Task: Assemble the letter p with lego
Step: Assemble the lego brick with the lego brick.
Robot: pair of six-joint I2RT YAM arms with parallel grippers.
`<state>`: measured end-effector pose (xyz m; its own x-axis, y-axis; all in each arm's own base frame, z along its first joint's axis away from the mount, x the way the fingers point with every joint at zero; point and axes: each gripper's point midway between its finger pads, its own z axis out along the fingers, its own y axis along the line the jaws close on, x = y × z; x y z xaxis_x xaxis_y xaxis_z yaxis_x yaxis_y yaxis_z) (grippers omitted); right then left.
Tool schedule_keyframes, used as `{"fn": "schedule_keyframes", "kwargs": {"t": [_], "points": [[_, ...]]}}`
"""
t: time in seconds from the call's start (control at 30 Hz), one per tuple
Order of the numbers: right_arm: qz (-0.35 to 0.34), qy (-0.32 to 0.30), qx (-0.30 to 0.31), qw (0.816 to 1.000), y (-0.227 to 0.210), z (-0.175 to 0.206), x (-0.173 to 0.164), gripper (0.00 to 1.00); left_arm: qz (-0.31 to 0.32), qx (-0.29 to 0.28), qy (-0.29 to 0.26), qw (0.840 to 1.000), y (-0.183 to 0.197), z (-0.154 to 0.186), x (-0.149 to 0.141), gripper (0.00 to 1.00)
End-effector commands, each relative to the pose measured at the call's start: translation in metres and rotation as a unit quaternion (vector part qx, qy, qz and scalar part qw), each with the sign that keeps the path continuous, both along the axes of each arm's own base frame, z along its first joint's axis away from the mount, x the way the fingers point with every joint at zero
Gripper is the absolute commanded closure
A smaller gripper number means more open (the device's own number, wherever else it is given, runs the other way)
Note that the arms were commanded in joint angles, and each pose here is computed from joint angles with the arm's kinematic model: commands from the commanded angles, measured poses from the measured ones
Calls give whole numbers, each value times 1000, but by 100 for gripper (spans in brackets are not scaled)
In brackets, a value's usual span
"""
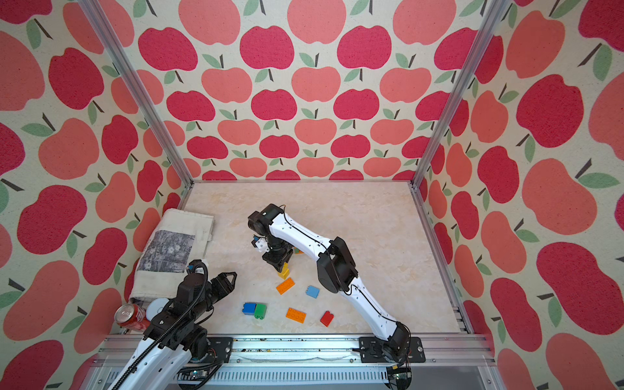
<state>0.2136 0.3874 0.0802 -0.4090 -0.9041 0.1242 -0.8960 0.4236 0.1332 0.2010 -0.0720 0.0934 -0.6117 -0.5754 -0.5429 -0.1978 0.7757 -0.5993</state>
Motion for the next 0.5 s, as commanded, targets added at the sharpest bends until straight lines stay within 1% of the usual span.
{"fn": "schedule_keyframes", "kwargs": {"t": [0.0,0.47], "points": [[-10,7,-25,1000,-6,-6,-4,89,-1,4,14,1000,2,-9,-5,37],[-12,5,-33,999,-5,-15,0,89,-2,1,15,1000,1,-11,-5,37]]}}
